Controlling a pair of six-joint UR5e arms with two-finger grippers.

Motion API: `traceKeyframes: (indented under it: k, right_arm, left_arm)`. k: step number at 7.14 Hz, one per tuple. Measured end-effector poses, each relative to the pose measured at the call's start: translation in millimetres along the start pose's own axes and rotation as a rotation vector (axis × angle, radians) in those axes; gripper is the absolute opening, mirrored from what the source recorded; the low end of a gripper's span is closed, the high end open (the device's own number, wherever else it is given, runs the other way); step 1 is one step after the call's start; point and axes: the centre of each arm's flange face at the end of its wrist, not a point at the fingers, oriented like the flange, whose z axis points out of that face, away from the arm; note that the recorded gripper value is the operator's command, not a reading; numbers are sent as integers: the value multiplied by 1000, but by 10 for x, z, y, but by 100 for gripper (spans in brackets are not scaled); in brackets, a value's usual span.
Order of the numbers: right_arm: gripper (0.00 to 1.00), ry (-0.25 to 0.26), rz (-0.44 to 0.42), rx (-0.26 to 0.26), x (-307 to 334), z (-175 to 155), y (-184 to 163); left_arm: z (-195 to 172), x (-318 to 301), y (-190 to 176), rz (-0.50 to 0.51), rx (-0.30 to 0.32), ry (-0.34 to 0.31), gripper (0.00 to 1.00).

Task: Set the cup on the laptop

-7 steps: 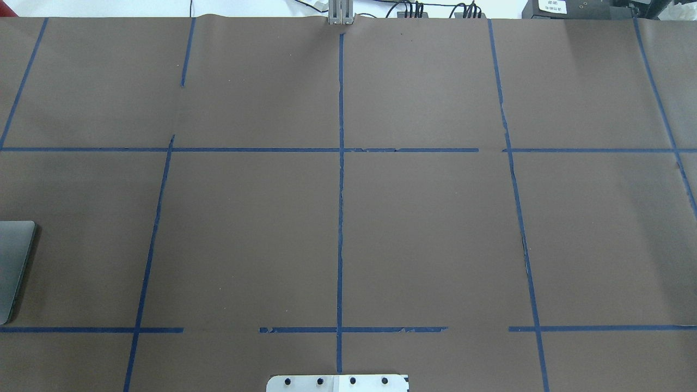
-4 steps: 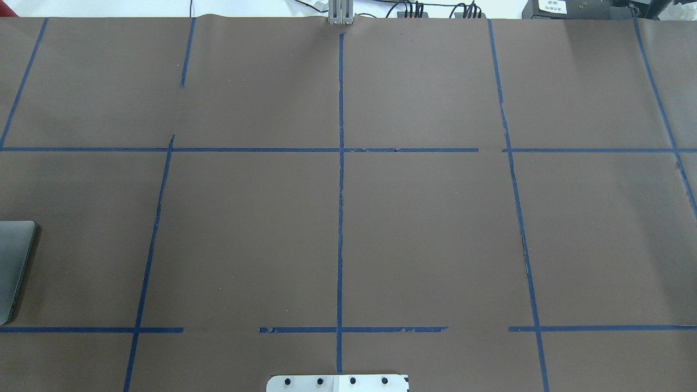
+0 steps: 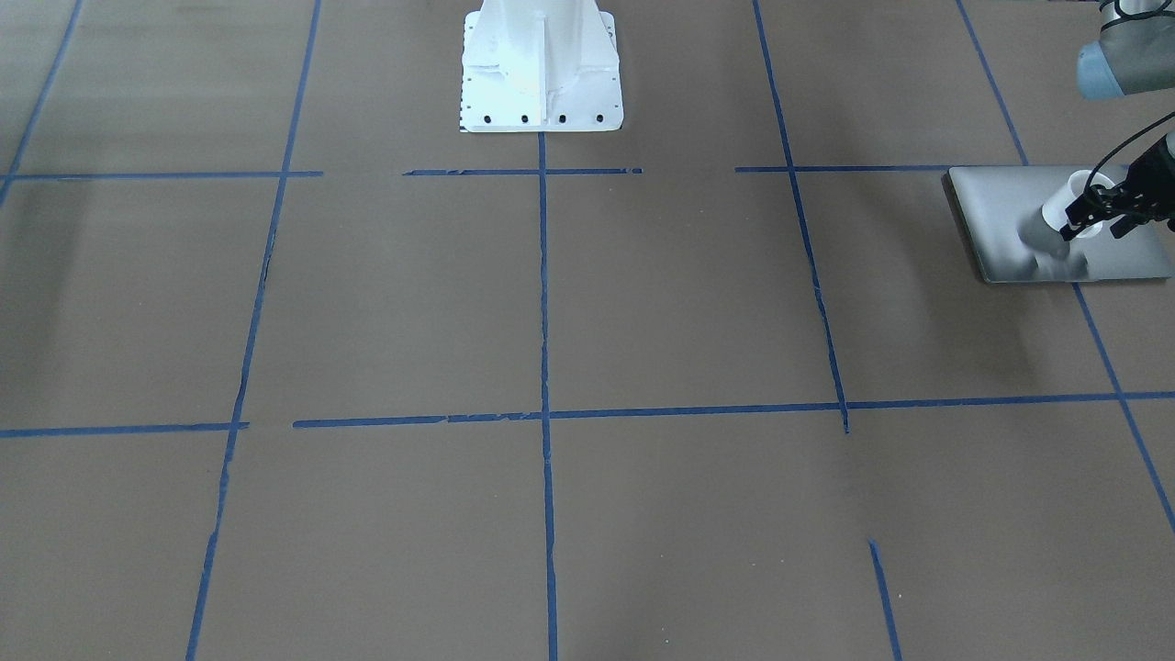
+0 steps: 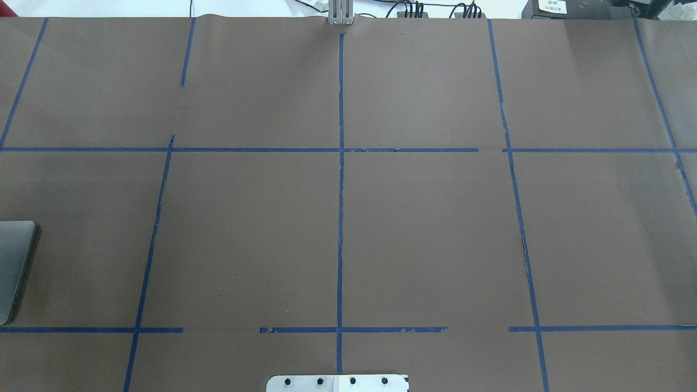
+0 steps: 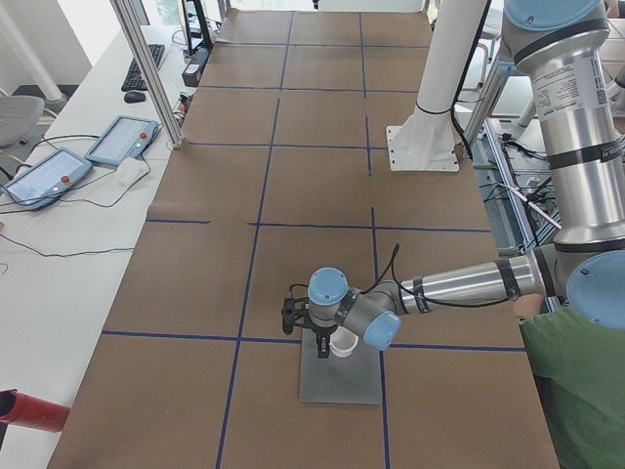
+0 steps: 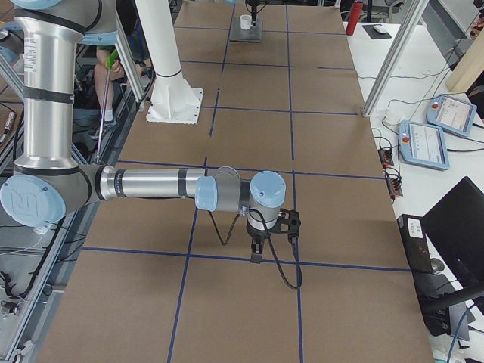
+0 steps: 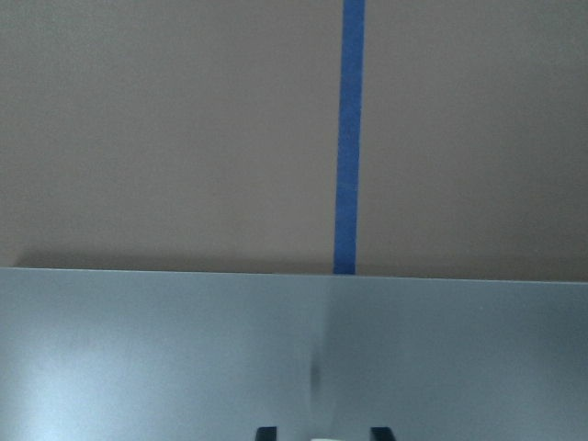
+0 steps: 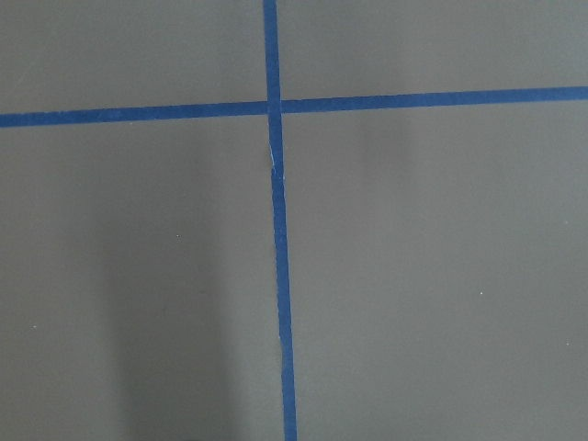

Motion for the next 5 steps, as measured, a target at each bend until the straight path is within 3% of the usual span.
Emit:
traceKeyframes:
  k: [2, 5]
  right_arm:
    - [100, 0, 0, 0, 0, 0, 0]
    - [100, 0, 0, 0, 0, 0, 0]
  left_arm:
    - [17, 117, -166, 66, -17, 19, 100]
    - [-145, 56, -561, 197, -74, -16, 100]
